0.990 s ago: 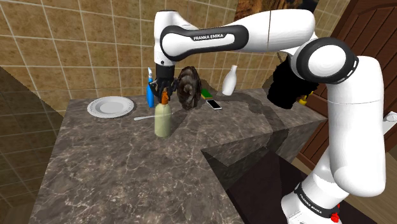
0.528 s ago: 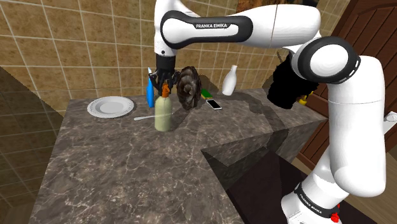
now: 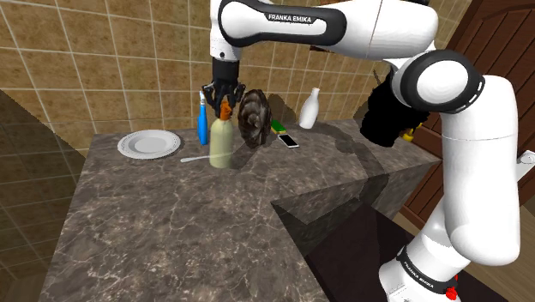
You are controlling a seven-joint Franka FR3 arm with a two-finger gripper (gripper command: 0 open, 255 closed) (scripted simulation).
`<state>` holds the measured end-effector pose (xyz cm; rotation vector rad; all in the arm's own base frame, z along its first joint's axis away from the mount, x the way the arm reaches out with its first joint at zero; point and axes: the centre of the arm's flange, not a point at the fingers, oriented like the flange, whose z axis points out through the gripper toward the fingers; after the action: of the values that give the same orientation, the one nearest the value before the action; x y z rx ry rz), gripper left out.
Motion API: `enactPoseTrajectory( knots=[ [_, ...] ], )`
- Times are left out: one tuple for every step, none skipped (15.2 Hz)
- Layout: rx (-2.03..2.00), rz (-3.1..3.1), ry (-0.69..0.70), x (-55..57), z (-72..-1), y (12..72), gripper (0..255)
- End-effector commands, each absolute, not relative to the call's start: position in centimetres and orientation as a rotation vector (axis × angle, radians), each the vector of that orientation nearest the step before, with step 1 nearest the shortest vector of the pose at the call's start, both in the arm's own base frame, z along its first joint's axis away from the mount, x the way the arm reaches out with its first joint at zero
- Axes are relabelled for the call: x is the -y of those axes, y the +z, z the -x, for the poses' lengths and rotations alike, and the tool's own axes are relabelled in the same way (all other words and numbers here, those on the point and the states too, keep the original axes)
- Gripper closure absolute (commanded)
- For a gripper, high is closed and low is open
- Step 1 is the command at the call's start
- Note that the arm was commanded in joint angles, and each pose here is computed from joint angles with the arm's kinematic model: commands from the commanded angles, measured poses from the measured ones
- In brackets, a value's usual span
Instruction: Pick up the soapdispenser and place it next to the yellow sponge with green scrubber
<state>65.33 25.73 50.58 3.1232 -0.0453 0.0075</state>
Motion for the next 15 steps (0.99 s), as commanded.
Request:
enactPoseTrajectory(
  knots=[
    [0.045,-3.123,0.008,-23.9,-65.7,50.9,255],
    [0.045,-3.123,0.008,-22.6,-66.0,50.9,255],
    [0.045,-3.123,0.008,-21.3,-66.3,50.9,255],
    [0.045,-3.123,0.008,-20.0,-66.5,50.9,255],
    [0.045,-3.123,0.008,-18.7,-66.8,50.9,255],
    [0.045,-3.123,0.008,-17.4,-67.1,50.9,255],
    [0.045,-3.123,0.008,-16.1,-67.4,50.9,255],
    [0.045,-3.123,0.008,-14.8,-67.6,50.9,255],
    [0.045,-3.123,0.008,-13.5,-67.9,50.9,255],
    [0.045,-3.123,0.008,-12.2,-68.2,50.9,255],
    [0.045,-3.123,0.008,-10.9,-68.5,50.9,255],
    [0.045,-3.123,0.008,-9.7,-68.7,50.9,255],
    [0.045,-3.123,0.008,-8.4,-69.0,50.9,255],
    [0.045,-3.123,0.008,-7.1,-69.3,50.9,255],
    [0.045,-3.123,0.008,-5.8,-69.6,50.9,255]
  ],
)
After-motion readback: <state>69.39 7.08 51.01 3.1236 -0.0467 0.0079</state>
